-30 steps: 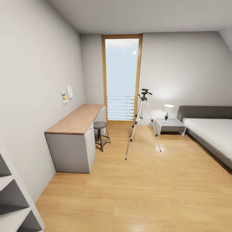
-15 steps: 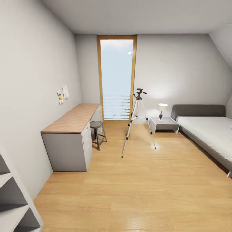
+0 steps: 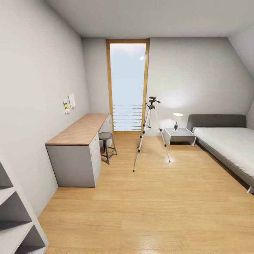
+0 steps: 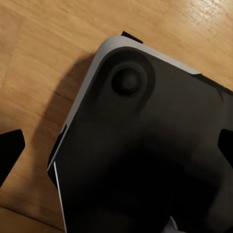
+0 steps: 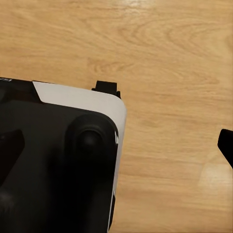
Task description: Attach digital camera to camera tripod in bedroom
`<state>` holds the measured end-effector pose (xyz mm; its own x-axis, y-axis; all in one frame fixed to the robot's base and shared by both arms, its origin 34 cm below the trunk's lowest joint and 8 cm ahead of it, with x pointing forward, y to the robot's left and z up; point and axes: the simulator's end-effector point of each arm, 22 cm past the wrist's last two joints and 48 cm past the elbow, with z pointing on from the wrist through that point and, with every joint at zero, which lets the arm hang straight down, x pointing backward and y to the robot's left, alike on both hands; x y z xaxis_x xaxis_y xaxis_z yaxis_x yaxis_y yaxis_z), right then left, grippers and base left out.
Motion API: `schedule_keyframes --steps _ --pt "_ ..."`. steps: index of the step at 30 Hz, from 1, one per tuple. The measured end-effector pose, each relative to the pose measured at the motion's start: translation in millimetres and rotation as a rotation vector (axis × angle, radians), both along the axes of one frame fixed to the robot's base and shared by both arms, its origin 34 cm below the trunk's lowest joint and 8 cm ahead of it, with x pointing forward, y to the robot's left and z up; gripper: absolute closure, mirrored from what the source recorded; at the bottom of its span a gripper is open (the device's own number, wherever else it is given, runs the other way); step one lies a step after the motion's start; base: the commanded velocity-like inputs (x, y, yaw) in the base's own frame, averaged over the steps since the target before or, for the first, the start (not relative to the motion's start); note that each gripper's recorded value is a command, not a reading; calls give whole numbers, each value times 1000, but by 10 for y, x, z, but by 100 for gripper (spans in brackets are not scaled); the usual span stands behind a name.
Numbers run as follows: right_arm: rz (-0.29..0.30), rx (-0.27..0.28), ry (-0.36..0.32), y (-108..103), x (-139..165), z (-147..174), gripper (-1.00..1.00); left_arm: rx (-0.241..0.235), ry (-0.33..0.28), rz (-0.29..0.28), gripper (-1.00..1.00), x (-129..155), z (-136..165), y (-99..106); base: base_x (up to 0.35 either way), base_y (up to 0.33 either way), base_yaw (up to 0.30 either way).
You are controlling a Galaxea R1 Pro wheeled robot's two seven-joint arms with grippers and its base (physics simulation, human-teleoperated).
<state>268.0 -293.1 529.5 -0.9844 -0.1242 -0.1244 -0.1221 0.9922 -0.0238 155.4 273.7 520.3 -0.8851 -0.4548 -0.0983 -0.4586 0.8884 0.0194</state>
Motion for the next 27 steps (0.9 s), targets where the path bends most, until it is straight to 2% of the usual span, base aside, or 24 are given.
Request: schedule_keyframes --steps 15,19,24,27 --pt "0 -2 1 -11 -2 0 -100 2 -2 0 -100 5 1 17 -3 0 0" --pt "16 0 3 0 -1 0 -100 7 -12 -1 -100 61 4 45 0 0 0" --pt "79 -3 -11 28 82 12 -100 38 -108 3 -100 602 71 314 0 0 0" --pt "100 -2 -45 39 247 41 -100 53 -139 1 -100 912 148 534 0 0 0"
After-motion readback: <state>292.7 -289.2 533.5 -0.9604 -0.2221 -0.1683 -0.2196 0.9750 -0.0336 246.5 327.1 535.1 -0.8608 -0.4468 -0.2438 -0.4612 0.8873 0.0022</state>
